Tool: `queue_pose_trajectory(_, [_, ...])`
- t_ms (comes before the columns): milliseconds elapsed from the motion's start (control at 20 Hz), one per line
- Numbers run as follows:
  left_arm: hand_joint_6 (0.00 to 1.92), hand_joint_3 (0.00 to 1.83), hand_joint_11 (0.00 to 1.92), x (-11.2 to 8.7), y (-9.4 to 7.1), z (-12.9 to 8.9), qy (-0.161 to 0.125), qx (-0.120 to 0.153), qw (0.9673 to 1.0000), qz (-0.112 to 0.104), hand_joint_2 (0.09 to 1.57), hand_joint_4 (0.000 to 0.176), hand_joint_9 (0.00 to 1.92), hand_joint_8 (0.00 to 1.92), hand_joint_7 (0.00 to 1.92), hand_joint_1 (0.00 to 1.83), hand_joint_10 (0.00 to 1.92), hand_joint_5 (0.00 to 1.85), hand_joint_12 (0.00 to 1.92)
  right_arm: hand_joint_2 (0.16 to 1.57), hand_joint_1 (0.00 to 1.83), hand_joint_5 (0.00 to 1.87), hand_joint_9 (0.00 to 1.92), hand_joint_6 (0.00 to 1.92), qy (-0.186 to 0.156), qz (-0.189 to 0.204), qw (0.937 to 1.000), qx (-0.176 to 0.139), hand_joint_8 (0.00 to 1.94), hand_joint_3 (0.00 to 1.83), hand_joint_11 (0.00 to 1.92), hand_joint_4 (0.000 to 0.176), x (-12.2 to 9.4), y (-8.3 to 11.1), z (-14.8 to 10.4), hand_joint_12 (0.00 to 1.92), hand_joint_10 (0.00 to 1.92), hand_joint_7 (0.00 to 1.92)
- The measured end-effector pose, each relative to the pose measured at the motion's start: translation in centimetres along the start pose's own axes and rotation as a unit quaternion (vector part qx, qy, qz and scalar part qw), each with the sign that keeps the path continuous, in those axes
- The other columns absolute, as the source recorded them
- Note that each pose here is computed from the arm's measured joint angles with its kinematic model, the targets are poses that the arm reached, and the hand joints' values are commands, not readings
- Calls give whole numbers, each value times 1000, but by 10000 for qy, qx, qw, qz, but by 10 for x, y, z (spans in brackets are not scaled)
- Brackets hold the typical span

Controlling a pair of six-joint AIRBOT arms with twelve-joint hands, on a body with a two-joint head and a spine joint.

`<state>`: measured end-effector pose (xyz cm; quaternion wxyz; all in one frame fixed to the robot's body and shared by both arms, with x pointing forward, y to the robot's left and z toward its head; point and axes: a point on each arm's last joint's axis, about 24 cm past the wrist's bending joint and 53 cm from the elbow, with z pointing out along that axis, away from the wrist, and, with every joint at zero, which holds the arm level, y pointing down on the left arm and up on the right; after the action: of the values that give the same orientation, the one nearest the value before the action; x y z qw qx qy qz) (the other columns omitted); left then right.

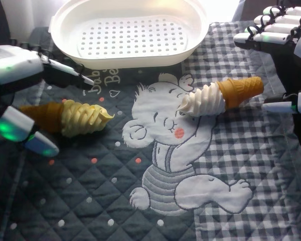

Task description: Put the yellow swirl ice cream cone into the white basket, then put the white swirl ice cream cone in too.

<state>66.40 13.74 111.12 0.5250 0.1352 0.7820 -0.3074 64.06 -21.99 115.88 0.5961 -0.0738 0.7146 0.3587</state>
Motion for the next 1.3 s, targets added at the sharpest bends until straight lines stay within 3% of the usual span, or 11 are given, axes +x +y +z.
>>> queue_pose_trajectory(200, [0, 0, 368, 14, 4, 18, 253, -128, 9996, 35, 708, 84, 700, 3, 638, 863, 3, 572, 929, 1018, 854, 369, 292, 1, 18, 3, 10000, -18, 3, 4, 235, 26, 2, 1, 1, 26, 5, 374])
queue_pose_trajectory(300, [19, 8, 394, 15, 3, 19, 272, -126, 9995, 25, 881, 0, 841, 29, 867, 977, 32, 833, 1117, 1032, 834, 355, 297, 0, 14, -6, 10000, -12, 5, 7, 255, 39, 2, 0, 1, 30, 5, 384])
queue_pose_trajectory(350, [190, 6, 468, 15, 4, 19, 276, -131, 9995, 21, 1007, 0, 976, 778, 1026, 1201, 56, 1222, 1215, 1035, 837, 355, 295, 0, 14, -6, 10000, -12, 3, 7, 253, 37, 2, 0, 1, 29, 3, 383])
queue_pose_trajectory(450, [269, 0, 706, 14, 4, 19, 243, -137, 9996, -95, 984, 0, 916, 1688, 913, 1219, 1732, 1365, 1861, 1034, 831, 366, 316, 4, 15, -5, 10000, -14, 8, 4, 272, 31, 2, 0, 1, 35, 10, 400])
queue_pose_trajectory(500, [269, 0, 795, 11, 4, 19, 202, -117, 9996, -139, 982, 0, 940, 1874, 880, 1220, 1883, 1371, 1909, 1038, 824, 370, 329, 5, 15, -7, 10000, -14, 10, 5, 283, 25, 2, 0, 1, 39, 14, 409])
queue_pose_trajectory(800, [221, 0, 820, -54, -6, 15, -563, 87, 9983, -112, 974, 0, 856, 1827, 804, 1217, 1921, 1396, 1921, 1051, 897, 390, 338, 6, 13, -5, 10000, -11, 4, 2, 279, 0, 2, 0, 1, 27, 7, 413])
queue_pose_trajectory(850, [220, 0, 832, -70, -11, 15, -763, 169, 9969, -103, 974, 0, 899, 1456, 902, 1216, 1713, 1397, 1898, 1047, 905, 384, 333, 2, 13, -7, 10000, -15, 2, 0, 274, 0, 2, 0, 1, 23, 4, 409])
queue_pose_trajectory(1000, [122, 0, 1130, -112, -24, 15, -1234, 352, 9917, -26, 968, 0, 993, 1835, 864, 1221, 1919, 1444, 1921, 1043, 915, 392, 341, 4, 10, -1, 10000, -15, 5, 0, 290, 0, 2, 0, 1, 27, 5, 420])
queue_pose_trajectory(1150, [59, 0, 1023, -159, -25, 27, -1751, 385, 9838, -14, 961, 0, 999, 1443, 985, 1222, 1778, 1474, 1904, 1042, 910, 411, 360, 9, -7, 28, 10000, 9, 8, 0, 316, 0, 4, -3, 3, 33, 10, 436])
queue_pose_trajectory(1200, [46, 0, 1029, -169, -21, 38, -1832, 321, 9825, -97, 965, 0, 960, 1577, 924, 1217, 1880, 1474, 1918, 1041, 921, 410, 352, 7, 5, 32, 10000, -14, 6, 0, 308, 0, 6, -2, 5, 27, 5, 436])
queue_pose_trajectory(1300, [48, 0, 1095, -160, -5, 69, -1510, -37, 9884, -129, 973, 0, 967, 1721, 819, 1216, 1919, 1466, 1921, 1035, 942, 395, 352, 0, 39, 46, 10000, -46, 5, 0, 313, 0, 11, 0, 6, 26, 3, 440])
